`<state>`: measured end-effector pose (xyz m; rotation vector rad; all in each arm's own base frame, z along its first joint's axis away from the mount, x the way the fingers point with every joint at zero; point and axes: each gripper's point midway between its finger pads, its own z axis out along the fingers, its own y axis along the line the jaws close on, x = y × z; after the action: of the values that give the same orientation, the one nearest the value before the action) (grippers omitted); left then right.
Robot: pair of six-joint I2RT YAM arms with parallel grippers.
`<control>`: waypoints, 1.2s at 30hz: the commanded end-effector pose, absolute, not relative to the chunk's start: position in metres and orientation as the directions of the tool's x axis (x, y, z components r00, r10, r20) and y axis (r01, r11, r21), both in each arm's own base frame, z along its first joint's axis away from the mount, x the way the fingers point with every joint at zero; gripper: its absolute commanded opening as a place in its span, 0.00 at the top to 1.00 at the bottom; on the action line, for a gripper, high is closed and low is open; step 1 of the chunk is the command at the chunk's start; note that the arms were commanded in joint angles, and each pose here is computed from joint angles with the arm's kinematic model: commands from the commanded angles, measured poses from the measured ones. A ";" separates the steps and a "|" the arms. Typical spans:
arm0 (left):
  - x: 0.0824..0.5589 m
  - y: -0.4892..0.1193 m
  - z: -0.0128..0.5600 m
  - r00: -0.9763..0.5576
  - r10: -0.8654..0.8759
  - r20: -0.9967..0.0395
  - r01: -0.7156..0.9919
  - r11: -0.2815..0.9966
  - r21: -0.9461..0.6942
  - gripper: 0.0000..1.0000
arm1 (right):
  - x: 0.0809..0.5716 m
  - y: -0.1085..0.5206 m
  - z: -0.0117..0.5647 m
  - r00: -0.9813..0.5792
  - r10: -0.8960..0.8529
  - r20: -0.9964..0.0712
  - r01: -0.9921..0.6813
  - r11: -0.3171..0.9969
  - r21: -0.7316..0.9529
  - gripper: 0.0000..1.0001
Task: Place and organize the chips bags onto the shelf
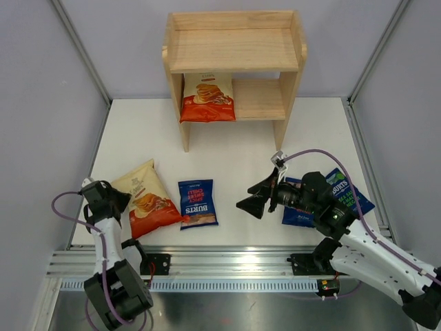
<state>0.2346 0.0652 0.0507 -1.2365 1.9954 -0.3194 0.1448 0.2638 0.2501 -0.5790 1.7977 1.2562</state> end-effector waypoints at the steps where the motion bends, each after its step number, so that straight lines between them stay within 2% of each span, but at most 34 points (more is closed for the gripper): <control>1: 0.248 0.064 0.091 -0.176 -0.848 -0.500 -0.580 0.500 -0.643 1.00 | 0.163 0.275 0.239 -0.604 0.177 -0.777 -0.674 0.407 0.617 0.01; 8: 0.260 0.049 0.142 -0.189 -0.856 -0.481 -0.465 0.510 -0.724 1.00 | 0.176 0.298 0.226 -0.662 0.214 -0.718 -0.632 0.355 0.688 0.00; 12: 0.263 0.033 0.183 -0.215 -0.841 -0.497 -0.349 0.541 -0.765 1.00 | 0.185 0.316 0.234 -0.660 0.265 -0.703 -0.648 0.272 0.712 0.00; 19: 0.254 -0.014 0.263 -0.310 -0.792 -0.526 -0.051 0.567 -0.822 1.00 | 0.206 0.349 0.237 -0.679 0.295 -0.673 -0.645 0.199 0.738 0.01; 23: 0.239 -0.053 0.317 -0.356 -0.731 -0.582 0.140 0.574 -0.807 1.00 | 0.207 0.369 0.251 -0.650 0.329 -0.685 -0.682 0.145 0.717 0.01; 27: 0.223 -0.082 0.364 -0.367 -0.736 -0.569 0.257 0.507 -0.823 1.00 | 0.200 0.386 0.280 -0.600 0.383 -0.702 -0.745 0.052 0.665 0.01; 30: 0.214 -0.094 0.381 -0.377 -0.749 -0.545 0.291 0.463 -0.838 1.00 | 0.185 0.400 0.298 -0.581 0.394 -0.712 -0.778 -0.013 0.628 0.01; 36: 0.196 -0.103 0.400 -0.365 -0.779 -0.511 0.335 0.402 -0.852 1.00 | 0.172 0.424 0.323 -0.549 0.411 -0.728 -0.812 -0.057 0.581 0.00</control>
<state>0.2103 -0.0971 0.3635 -0.4460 1.6336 -1.1702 0.1709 0.4171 0.2737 -0.4686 1.5287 1.7357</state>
